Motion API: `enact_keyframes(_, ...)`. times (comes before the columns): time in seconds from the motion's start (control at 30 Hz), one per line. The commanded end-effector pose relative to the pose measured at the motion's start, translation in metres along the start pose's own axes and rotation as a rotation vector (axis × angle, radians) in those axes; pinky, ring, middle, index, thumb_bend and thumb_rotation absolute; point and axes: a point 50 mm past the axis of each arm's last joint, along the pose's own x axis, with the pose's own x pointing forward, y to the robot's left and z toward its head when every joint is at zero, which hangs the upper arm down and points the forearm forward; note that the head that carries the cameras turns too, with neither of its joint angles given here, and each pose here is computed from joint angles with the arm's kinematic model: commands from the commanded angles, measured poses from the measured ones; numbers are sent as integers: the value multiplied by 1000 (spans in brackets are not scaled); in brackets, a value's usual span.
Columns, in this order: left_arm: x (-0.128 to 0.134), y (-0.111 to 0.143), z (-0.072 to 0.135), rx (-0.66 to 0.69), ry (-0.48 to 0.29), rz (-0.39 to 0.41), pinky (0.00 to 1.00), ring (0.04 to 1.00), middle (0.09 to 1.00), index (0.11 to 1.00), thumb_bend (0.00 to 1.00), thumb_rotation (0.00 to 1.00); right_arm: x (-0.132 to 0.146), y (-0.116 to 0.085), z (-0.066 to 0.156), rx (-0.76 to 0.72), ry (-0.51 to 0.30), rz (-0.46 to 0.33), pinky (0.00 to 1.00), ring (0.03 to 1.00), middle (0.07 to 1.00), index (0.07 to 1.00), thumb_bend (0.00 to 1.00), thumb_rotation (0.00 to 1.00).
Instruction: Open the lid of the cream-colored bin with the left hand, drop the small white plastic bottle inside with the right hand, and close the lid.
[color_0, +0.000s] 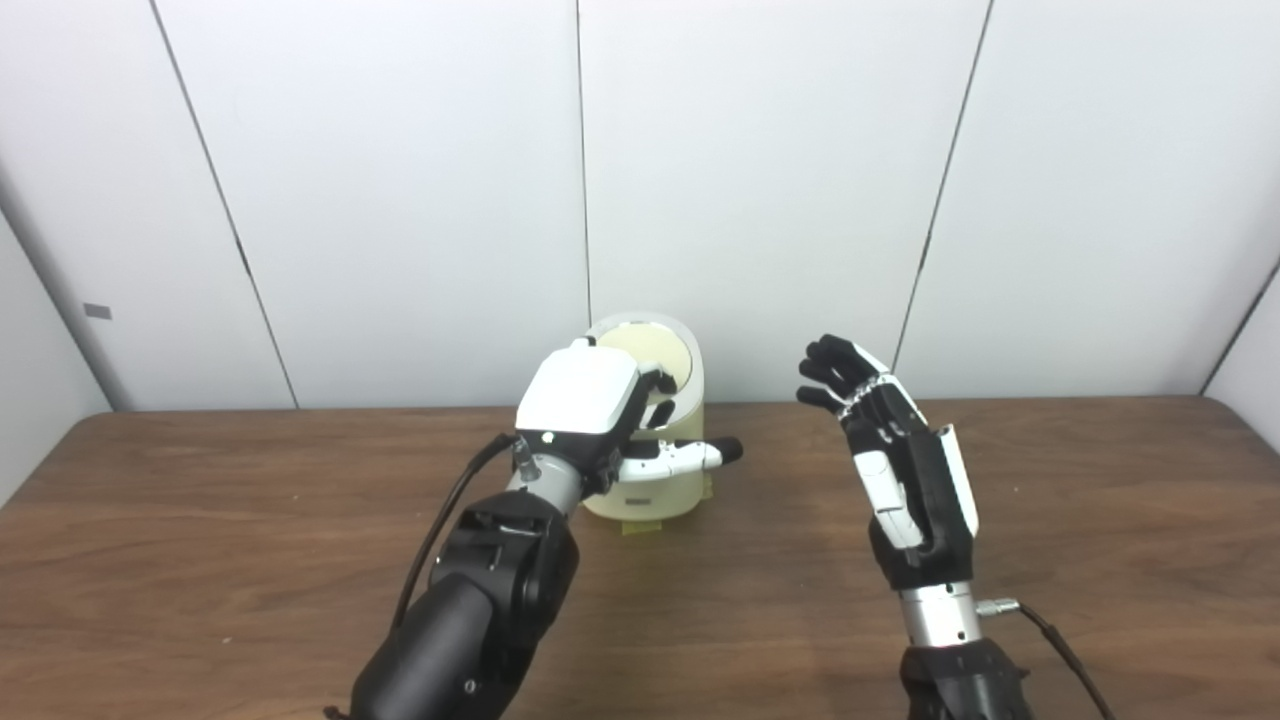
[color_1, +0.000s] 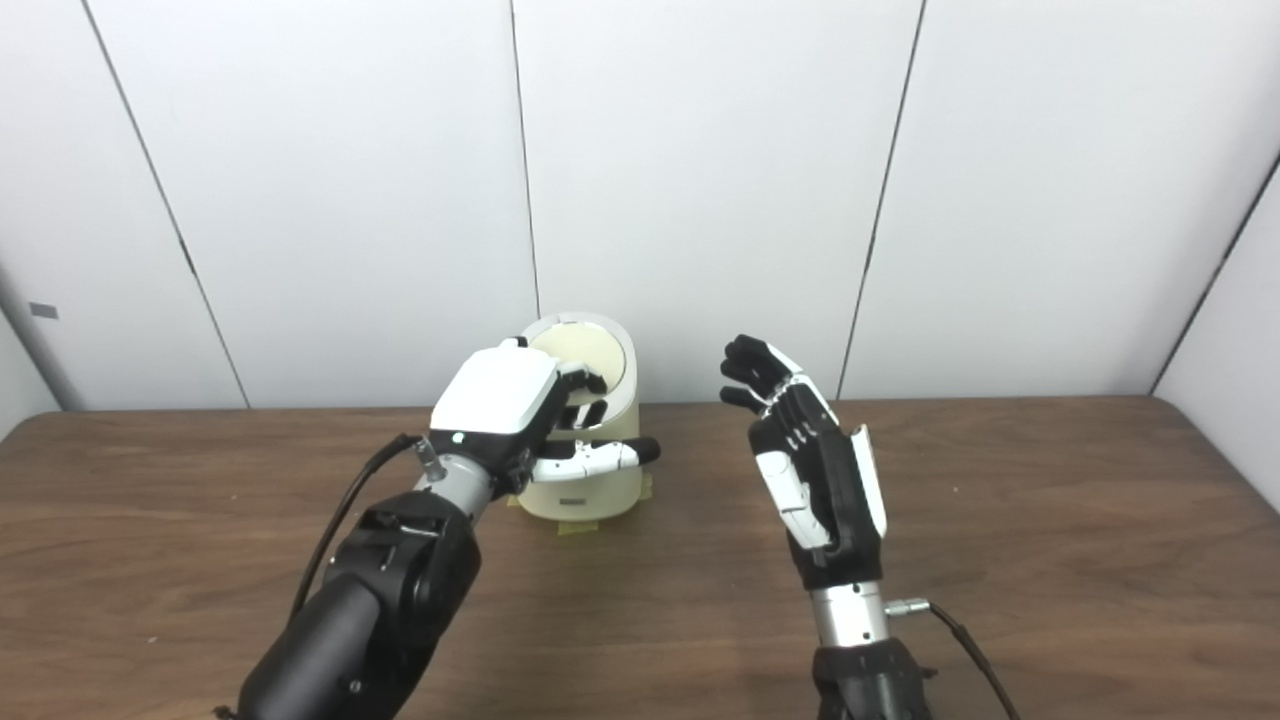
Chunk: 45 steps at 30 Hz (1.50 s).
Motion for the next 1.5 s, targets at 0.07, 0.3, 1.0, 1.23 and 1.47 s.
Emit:
enact_keyframes(0.07, 8, -6, -4, 39, 3, -24, 1000, 821, 806, 789, 783, 1000, 16, 4, 18, 8, -103, 1, 733, 803, 815, 796, 364, 732)
enact_keyframes(0.3, 11, -12, -11, 29, 18, -38, 1000, 830, 797, 776, 784, 1000, 17, 4, 18, -2, -103, 8, 735, 806, 820, 800, 357, 753)
enact_keyframes(1.0, 4, 30, -9, -418, -50, 330, 999, 1000, 1000, 1000, 585, 951, 16, 5, 11, 14, -79, 0, 743, 808, 822, 801, 367, 732)
enact_keyframes(1.23, -24, 42, -18, -728, -149, 570, 909, 966, 974, 958, 468, 964, 17, 3, 13, 11, -88, -9, 737, 807, 820, 799, 346, 737)
enact_keyframes(1.47, -78, 40, -35, -1044, -259, 681, 721, 815, 832, 825, 249, 803, 21, 1, 21, 32, -122, -65, 701, 778, 787, 759, 292, 670)
